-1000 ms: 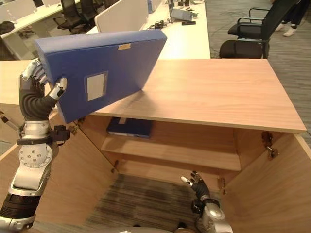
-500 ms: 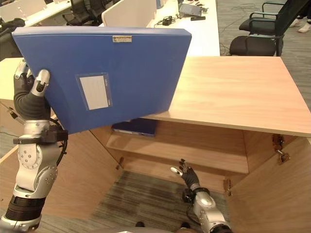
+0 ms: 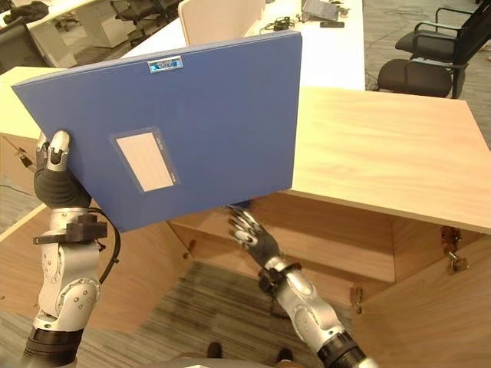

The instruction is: Put the empty folder in the office cabinet

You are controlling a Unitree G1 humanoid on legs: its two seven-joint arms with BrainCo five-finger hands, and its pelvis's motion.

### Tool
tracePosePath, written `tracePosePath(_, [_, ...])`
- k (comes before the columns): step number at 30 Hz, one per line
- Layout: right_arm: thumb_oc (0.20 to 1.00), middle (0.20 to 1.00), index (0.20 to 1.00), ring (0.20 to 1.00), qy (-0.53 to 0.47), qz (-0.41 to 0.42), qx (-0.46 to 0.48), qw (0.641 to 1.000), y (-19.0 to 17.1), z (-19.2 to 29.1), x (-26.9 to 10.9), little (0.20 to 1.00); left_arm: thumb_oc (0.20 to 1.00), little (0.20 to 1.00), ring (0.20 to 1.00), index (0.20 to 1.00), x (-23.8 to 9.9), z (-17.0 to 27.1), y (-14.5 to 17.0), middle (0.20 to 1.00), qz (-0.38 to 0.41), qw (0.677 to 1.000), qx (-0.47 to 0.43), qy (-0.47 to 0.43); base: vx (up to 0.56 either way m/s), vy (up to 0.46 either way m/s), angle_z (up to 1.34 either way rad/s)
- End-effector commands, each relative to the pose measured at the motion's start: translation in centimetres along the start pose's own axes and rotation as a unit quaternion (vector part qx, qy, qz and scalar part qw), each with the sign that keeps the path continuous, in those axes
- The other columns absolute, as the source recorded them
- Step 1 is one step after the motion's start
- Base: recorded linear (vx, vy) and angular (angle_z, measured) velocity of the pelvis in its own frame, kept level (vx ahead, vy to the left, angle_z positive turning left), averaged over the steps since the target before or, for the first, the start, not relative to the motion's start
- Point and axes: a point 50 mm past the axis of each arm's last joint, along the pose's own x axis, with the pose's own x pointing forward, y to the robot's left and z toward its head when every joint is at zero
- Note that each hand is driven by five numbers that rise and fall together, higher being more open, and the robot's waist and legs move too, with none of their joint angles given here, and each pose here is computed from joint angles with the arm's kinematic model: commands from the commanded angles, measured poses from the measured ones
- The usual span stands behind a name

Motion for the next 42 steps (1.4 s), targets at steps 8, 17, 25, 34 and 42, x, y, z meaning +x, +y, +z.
tracePosePath(8, [1.0, 1.0, 1.0, 1.0, -0.136, 0.169, 0.081, 0.973, 7.6, 4.8, 4.0, 1.0, 0.2, 0.2, 0.2, 0.2, 0.2, 0.9, -1.1, 0.2, -0.011, 0.998, -0.054, -0.039, 0.0, 0.0, 0.0])
tracePosePath(17, [1.0, 1.0, 1.0, 1.0, -0.185, 0.194, 0.107, 0.957, 9.9, 6.4, 4.8, 1.0, 0.2, 0.2, 0.2, 0.2, -0.5, -1.0, -1.4, 0.2, 0.021, 0.996, -0.08, -0.014, 0.01, -0.001, 0.04])
tracePosePath(25, [1.0, 1.0, 1.0, 1.0, -0.251, 0.167, 0.1, 0.948, 9.9, 8.9, 5.1, 1.0, 0.2, 0.2, 0.2, 0.2, -1.0, -2.3, -1.6, 0.2, 0.037, 0.996, -0.076, 0.012, 0.02, 0.001, 0.07])
tracePosePath(34, [0.2, 0.2, 0.2, 0.2, -0.267, 0.138, 0.081, 0.95, 9.1, 9.4, 4.8, 0.2, 0.2, 0.2, 0.2, 0.2, -1.2, -2.5, -1.5, 0.2, 0.037, 0.997, -0.064, 0.02, 0.0, 0.0, 0.0])
tracePosePath(42, [0.2, 0.2, 0.2, 0.2, -0.257, 0.123, 0.064, 0.956, 8.2, 9.1, 4.5, 0.2, 0.2, 0.2, 0.2, 0.2, -1.0, -2.2, -1.3, 0.2, 0.034, 0.998, -0.05, 0.014, 0.0, 0.0, 0.0])
